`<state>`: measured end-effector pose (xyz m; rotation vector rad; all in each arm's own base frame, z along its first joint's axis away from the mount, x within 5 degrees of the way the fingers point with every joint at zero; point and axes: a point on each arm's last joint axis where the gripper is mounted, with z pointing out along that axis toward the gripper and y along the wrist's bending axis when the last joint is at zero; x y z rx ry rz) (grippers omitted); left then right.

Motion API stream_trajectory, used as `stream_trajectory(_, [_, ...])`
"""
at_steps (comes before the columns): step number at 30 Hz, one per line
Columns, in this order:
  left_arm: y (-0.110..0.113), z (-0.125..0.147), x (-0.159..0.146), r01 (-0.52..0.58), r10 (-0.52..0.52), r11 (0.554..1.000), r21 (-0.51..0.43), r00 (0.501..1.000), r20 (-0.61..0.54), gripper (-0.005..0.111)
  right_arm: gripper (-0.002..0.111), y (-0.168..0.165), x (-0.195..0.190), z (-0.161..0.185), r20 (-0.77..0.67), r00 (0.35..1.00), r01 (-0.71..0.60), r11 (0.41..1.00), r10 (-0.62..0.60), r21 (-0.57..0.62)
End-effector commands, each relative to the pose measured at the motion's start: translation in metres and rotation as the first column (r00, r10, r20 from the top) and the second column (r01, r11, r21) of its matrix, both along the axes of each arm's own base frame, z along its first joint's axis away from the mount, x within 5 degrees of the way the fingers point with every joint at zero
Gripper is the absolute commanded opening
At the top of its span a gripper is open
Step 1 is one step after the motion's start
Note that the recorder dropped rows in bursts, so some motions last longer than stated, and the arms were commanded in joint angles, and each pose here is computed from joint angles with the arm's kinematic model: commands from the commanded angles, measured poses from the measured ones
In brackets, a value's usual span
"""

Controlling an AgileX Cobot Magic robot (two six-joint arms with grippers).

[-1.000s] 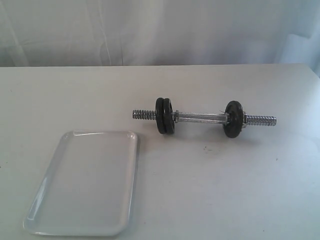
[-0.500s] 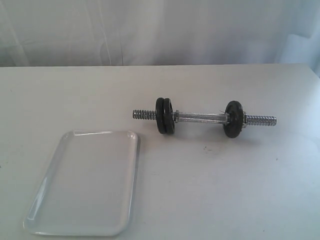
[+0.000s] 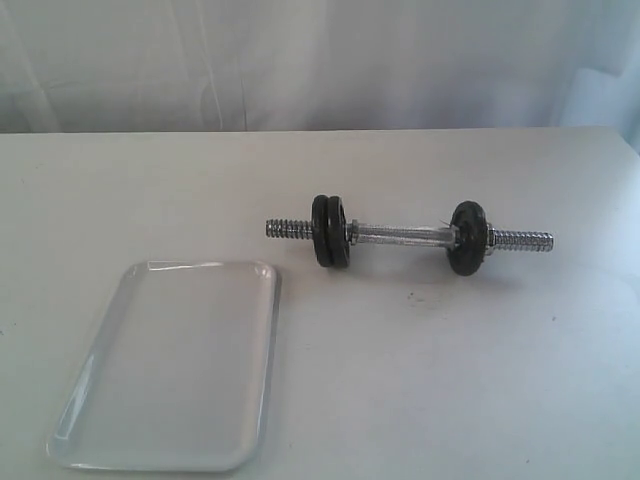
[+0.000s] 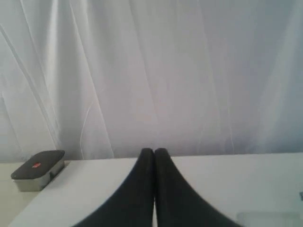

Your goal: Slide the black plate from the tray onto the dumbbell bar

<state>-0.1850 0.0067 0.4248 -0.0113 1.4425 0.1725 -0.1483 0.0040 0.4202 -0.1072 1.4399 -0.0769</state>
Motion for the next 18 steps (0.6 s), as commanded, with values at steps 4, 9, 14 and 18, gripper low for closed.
stream_trajectory(4, [0.003, -0.035, 0.053, -0.018, 0.013, 1.000, -0.013, 0.954, -0.300, 0.000, 0.000, -0.006, 0.026, -0.011, -0.058, 0.998, -0.018, 1.000, 0.017, -0.008])
stream_trajectory(9, [0.001, -0.065, 0.111, 0.007, -0.013, 1.000, -0.017, 0.929, -0.371, 0.000, 0.000, -0.005, 0.073, -0.029, -0.058, 0.998, -0.016, 1.000, 0.016, -0.004])
stream_trajectory(14, [-0.001, -0.102, 0.166, 0.039, -0.041, 0.999, -0.012, 0.940, -0.339, 0.000, 0.000, -0.004, 0.122, -0.063, -0.063, 0.998, -0.006, 1.000, 0.005, -0.006])
stream_trajectory(18, [-0.003, -0.134, 0.203, 0.068, -0.067, 0.998, -0.003, 0.971, -0.231, 0.000, 0.000, -0.004, 0.157, -0.099, -0.048, 0.999, -0.001, 1.000, 0.000, -0.011])
